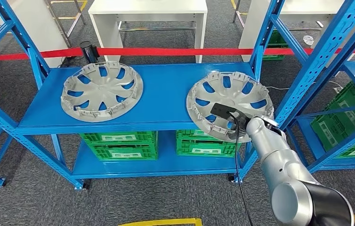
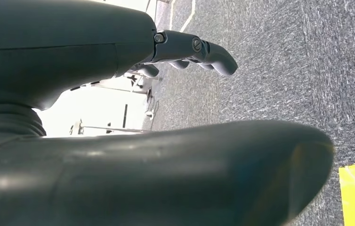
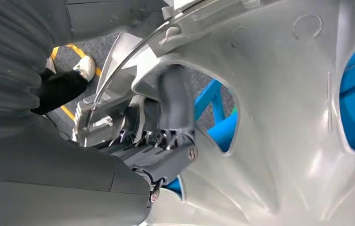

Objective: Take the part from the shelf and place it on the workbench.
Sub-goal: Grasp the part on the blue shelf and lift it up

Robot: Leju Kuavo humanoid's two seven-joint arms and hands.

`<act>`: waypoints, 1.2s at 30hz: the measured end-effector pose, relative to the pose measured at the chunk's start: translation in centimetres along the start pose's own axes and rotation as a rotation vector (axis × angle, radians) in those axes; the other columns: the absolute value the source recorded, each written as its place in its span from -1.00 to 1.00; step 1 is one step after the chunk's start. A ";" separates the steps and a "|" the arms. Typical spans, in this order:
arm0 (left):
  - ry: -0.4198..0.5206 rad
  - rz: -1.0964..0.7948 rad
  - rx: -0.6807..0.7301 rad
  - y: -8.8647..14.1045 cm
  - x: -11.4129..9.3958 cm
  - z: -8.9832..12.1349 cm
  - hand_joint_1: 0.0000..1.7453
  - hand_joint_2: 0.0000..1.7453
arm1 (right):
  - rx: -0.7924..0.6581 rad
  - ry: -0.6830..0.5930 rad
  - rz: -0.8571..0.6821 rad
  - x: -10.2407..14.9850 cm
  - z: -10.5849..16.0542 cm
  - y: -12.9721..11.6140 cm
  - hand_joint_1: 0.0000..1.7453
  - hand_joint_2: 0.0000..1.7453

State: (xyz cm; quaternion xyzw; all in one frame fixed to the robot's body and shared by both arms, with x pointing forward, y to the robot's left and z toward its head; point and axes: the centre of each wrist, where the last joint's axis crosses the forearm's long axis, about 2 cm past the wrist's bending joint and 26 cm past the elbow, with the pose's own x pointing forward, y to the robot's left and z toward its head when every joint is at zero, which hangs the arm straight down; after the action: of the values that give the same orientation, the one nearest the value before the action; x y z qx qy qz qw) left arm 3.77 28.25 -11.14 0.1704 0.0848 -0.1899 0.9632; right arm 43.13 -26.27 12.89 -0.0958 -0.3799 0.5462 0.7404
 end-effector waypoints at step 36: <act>-0.137 0.155 0.085 0.5 -1.0 -0.4 -1.00 -1.00 | -0.216 0.181 0.376 3.0 4.2 -10.7 1.00 1.00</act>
State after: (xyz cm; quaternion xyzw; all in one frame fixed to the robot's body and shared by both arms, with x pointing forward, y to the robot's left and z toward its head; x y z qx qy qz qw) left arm 3.03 29.22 -11.14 0.2037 -0.0030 -0.1294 0.9704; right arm 48.50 -28.91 23.13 -0.2921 -0.3436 0.6197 0.6423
